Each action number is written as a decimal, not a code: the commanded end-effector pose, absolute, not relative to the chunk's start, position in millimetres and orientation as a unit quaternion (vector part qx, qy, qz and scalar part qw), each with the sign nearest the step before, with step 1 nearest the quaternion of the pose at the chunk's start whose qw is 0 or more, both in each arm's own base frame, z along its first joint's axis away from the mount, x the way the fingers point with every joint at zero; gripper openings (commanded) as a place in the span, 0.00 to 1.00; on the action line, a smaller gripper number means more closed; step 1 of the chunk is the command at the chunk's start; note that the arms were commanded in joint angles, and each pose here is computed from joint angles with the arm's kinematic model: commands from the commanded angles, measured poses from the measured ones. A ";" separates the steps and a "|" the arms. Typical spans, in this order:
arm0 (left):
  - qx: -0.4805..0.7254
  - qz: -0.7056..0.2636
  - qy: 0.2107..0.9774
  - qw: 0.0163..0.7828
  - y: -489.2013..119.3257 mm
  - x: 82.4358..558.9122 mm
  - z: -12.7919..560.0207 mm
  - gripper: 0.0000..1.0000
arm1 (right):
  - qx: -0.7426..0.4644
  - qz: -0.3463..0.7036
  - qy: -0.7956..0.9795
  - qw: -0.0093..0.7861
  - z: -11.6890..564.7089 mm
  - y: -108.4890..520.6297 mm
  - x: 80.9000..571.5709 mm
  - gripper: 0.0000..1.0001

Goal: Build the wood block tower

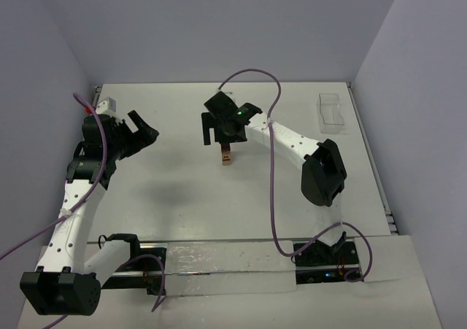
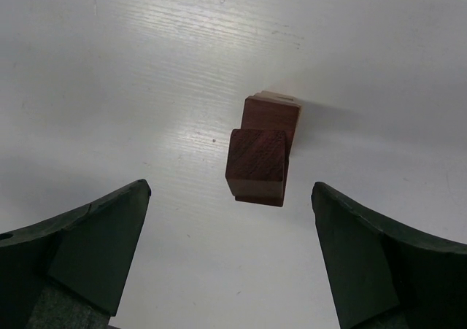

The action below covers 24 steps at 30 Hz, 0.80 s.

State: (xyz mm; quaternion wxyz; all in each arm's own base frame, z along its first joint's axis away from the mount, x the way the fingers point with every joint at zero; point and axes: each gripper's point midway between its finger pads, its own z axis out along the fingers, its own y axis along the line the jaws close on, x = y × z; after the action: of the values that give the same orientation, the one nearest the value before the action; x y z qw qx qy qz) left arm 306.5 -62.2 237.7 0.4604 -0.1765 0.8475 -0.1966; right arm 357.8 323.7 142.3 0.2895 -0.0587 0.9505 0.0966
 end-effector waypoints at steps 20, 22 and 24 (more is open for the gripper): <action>-0.168 -0.208 0.833 0.484 -63.6 309.5 255.7 0.99 | -0.043 0.089 0.943 0.318 153.2 320.3 376.2 0.83; -0.168 -0.208 0.833 0.484 -63.7 310.0 255.6 0.99 | -0.042 0.089 0.943 0.316 152.1 320.1 377.3 0.82; -0.168 -0.208 0.834 0.483 -63.7 310.4 255.6 0.99 | -0.042 0.089 0.944 0.315 150.8 320.5 378.3 0.82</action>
State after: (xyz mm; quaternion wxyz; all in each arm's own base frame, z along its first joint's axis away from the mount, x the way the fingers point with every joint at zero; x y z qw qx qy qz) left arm 306.4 -62.4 237.7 0.4601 -0.1762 0.8476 -0.1970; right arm 364.1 318.0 138.3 0.2943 -0.0540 0.9505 0.0836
